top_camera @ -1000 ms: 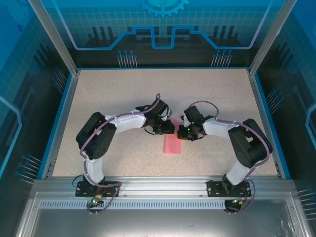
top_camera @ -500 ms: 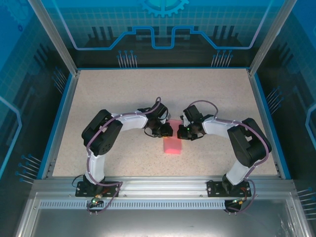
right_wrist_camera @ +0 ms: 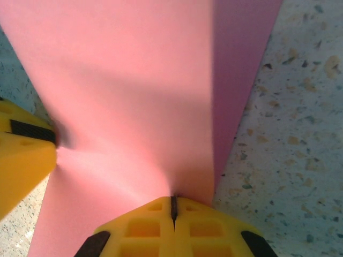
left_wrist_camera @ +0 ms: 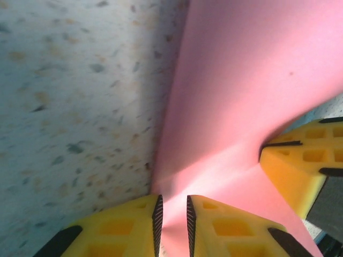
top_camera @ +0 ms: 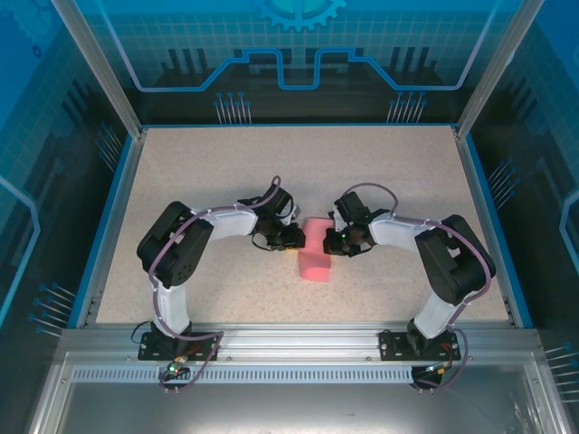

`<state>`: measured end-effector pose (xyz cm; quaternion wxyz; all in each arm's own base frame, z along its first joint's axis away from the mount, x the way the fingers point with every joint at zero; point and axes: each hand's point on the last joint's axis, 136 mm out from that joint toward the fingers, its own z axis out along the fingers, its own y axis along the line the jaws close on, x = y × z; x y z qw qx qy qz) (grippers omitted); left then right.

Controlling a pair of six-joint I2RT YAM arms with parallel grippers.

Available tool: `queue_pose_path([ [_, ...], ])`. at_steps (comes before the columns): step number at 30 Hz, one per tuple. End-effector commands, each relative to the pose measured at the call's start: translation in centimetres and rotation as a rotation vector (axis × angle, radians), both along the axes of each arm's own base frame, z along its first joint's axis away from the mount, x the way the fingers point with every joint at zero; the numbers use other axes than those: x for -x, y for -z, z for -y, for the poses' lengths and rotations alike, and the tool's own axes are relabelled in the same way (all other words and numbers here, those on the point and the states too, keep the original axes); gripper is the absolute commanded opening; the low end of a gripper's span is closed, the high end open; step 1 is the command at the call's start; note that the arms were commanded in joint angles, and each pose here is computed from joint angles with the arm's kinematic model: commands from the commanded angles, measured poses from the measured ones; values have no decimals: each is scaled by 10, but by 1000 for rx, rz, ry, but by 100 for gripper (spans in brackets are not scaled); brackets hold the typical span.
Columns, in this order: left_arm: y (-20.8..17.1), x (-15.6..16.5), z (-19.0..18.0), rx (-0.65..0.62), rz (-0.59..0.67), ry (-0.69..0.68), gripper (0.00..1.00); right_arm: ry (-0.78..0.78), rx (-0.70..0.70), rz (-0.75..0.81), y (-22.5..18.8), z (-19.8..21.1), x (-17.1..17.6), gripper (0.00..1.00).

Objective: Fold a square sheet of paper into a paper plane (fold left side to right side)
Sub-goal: First fold the square sheet of paper in half at the center of the table, then hold the square sheet of paper at the center of the table.

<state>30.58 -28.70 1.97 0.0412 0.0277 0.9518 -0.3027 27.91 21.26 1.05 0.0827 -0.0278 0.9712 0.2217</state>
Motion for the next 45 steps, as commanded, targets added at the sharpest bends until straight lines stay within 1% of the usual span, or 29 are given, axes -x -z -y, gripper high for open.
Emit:
queue_pose_path([
  [1, -19, 3, -2, 32, 44, 23, 22, -21, 117, -129, 31, 19, 34, 0],
  [5, -36, 7, 22, 123, 81, 74, 23, -19, 107, -125, 29, 18, 33, 0],
  [7, -38, 9, 34, 136, 88, 99, 24, -21, 102, -125, 29, 16, 33, 0],
  [10, -27, 8, 40, 118, 66, 101, 24, -23, 97, -123, 28, 15, 33, 0],
  [14, -8, 9, 40, 96, 26, 88, 24, -21, 88, -120, 27, 14, 34, 0],
  [20, 9, 21, 33, 56, -17, 91, 25, -25, 55, -89, 18, 8, 29, 0],
  [24, 22, 30, 22, 9, -42, 83, 25, -36, 8, -15, -3, 2, 14, 0],
  [29, 29, 33, 17, -12, -59, 72, 25, -16, -104, 77, -38, -3, -8, 0],
  [31, 29, 32, 17, -19, -56, 70, 25, -25, -152, 98, -46, -10, -16, 0],
  [33, 29, 32, 16, -23, -56, 71, 25, -32, -162, 92, -44, -13, -18, 0],
  [34, 29, 32, 17, -23, -55, 71, 25, -34, -174, 112, -50, -18, -27, 0],
  [41, 29, 32, 17, -21, -50, 75, 25, -30, -206, 71, -29, -34, -46, 0],
  [45, 26, 33, 17, -20, -38, 86, 25, -8, -154, 24, -10, -30, -46, 0],
])
